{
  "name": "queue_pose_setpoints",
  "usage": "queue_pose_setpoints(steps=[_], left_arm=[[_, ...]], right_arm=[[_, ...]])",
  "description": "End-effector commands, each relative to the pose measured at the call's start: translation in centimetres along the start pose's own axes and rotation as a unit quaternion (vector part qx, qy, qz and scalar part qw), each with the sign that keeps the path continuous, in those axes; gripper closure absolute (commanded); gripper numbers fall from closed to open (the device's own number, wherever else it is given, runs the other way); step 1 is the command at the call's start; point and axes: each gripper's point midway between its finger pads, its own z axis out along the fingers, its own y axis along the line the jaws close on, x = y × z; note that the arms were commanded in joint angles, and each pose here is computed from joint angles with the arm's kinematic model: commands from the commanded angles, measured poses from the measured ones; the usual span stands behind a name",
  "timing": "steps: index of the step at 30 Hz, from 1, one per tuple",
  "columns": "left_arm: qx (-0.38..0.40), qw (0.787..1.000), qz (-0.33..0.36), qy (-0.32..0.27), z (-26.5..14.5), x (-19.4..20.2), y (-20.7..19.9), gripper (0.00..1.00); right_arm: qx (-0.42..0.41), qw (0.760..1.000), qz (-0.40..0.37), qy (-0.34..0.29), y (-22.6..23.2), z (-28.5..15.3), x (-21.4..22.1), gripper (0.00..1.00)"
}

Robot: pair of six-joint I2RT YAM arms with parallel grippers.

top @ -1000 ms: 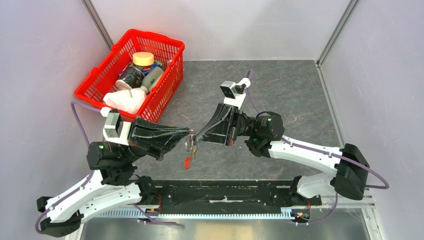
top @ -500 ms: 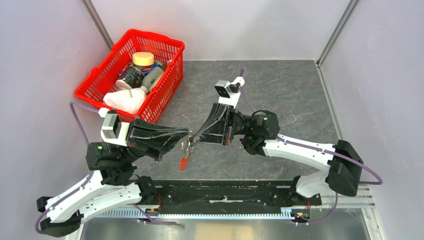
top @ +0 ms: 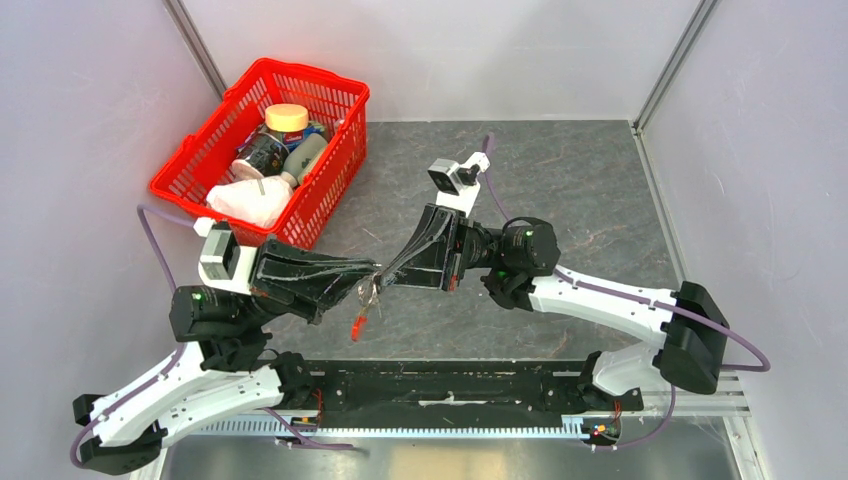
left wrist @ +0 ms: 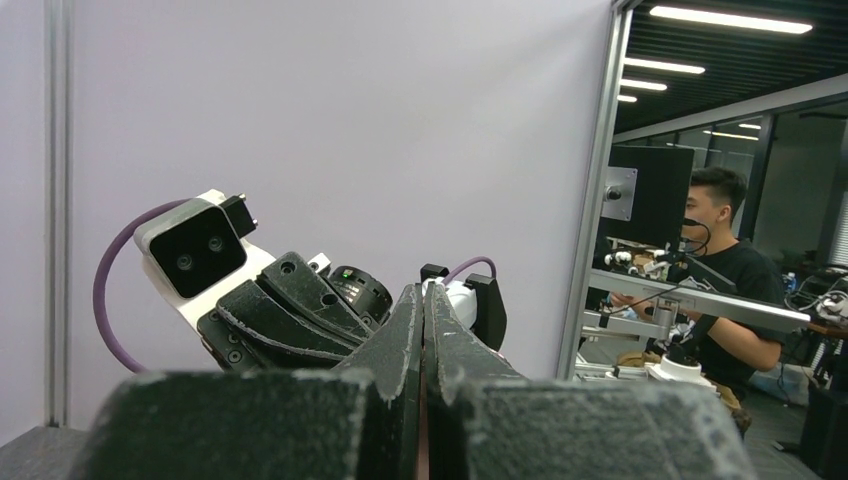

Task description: Put the keys on the keyring

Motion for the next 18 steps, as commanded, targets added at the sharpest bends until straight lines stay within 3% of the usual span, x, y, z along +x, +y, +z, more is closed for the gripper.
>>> queue_pose_setpoints(steps=[1, 18], left_arm=[[0.037, 0.999, 0.003, -0.038, 0.1, -2.9, -2.1, 0.98], [0.051, 0.999, -0.002, -0.019, 0.1, -2.0, -2.4, 0.98]], right_arm=[[-0.002, 0.999, -0.05, 0.014, 1.7, 0.7, -0.5, 1.0], [0.0, 0.995, -0.099, 0.024, 4.7, 0.6, -1.3, 1.0]])
